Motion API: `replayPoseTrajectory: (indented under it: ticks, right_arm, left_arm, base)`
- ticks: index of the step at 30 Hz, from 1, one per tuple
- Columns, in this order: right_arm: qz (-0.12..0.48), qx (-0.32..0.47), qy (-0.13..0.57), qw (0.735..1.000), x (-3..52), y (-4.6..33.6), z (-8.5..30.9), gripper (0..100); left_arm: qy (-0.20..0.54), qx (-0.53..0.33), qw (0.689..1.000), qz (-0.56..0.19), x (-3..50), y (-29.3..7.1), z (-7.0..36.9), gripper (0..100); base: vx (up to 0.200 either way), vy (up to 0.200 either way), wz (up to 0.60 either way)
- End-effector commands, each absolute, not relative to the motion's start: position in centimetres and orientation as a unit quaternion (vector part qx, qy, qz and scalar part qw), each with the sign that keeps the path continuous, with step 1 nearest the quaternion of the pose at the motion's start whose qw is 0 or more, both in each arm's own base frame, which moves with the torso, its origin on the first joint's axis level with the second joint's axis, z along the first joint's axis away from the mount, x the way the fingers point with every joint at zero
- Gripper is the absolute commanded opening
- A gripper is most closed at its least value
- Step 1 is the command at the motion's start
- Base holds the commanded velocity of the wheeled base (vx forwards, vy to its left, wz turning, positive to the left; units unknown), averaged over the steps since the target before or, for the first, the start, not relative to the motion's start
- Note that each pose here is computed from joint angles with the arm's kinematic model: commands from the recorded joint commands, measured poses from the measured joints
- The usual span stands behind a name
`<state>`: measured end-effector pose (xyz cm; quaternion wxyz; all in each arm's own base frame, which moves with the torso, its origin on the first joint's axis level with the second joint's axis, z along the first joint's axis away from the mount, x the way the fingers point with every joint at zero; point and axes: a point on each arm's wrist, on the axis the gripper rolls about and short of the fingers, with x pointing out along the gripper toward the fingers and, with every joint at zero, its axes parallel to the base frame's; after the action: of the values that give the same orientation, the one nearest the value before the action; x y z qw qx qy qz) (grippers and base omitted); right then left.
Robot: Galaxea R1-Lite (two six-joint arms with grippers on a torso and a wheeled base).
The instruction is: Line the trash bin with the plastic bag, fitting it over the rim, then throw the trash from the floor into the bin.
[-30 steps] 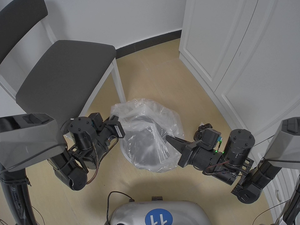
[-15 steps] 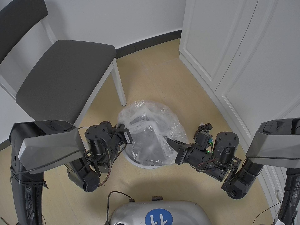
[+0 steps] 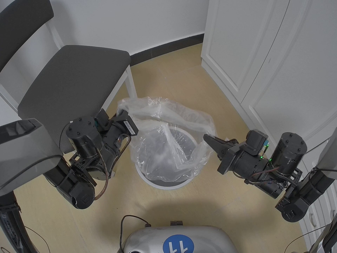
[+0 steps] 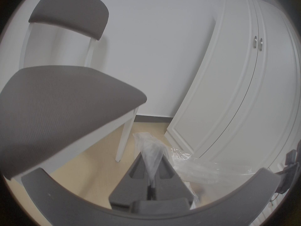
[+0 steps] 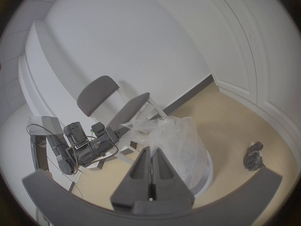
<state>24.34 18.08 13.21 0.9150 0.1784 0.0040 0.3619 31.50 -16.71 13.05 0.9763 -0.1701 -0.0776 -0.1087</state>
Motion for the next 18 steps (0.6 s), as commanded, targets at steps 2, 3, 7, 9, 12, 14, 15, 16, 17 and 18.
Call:
replayPoseTrajectory:
  ticks: [2, 3, 7, 9, 12, 14, 15, 16, 17, 18]
  right_arm:
    - [0.373, 0.191, -0.043, 0.907, 22.9, 17.4, 16.0, 0]
    - [0.373, 0.19, -0.045, 0.907, 22.9, 17.3, 16.0, 0]
    - [0.374, 0.191, -0.047, 0.906, 22.8, 17.3, 16.2, 0]
    - [0.373, 0.19, -0.043, 0.907, 23.0, 17.4, 15.9, 0]
    - [0.371, 0.188, -0.032, 0.909, 23.4, 17.6, 15.2, 0]
    - [0.369, 0.187, -0.026, 0.91, 23.6, 17.8, 14.8, 0]
    - [0.369, 0.185, -0.021, 0.91, 23.7, 17.8, 14.6, 0]
    - [0.369, 0.184, -0.016, 0.911, 23.8, 17.9, 14.2, 0]
    - [0.369, 0.183, -0.013, 0.911, 23.8, 18.0, 14.1, 0]
    - [0.368, 0.182, -0.008, 0.912, 23.9, 18.0, 13.8, 0]
  left_arm:
    - [-0.114, -0.186, 0.969, -0.115, 30.3, -16.3, 15.9, 0]
    - [-0.116, -0.187, 0.969, -0.116, 30.2, -16.3, 16.1, 0]
    - [-0.115, -0.189, 0.968, -0.122, 30.1, -16.7, 16.1, 0]
    - [-0.113, -0.188, 0.968, -0.122, 30.2, -16.7, 15.9, 0]
    - [-0.111, -0.187, 0.969, -0.118, 30.4, -16.7, 15.7, 0]
    - [-0.105, -0.191, 0.969, -0.117, 30.7, -16.7, 15.2, 0]
    - [-0.101, -0.192, 0.969, -0.117, 30.8, -16.8, 14.9, 0]
    - [-0.091, -0.192, 0.97, -0.115, 31.1, -16.9, 14.1, 0]
    - [-0.085, -0.191, 0.971, -0.114, 31.3, -17.0, 13.6, 0]
    - [-0.073, -0.19, 0.973, -0.113, 31.6, -17.1, 12.7, 0]
  base:
    - [0.0, 0.0, 0.0]
    - [0.0, 0.0, 0.0]
    - [0.0, 0.0, 0.0]
    - [0.0, 0.0, 0.0]
    - [0.0, 0.0, 0.0]
    - [0.0, 0.0, 0.0]
    - [0.0, 0.0, 0.0]
    - [0.0, 0.0, 0.0]
    - [0.0, 0.0, 0.0]
    - [0.0, 0.0, 0.0]
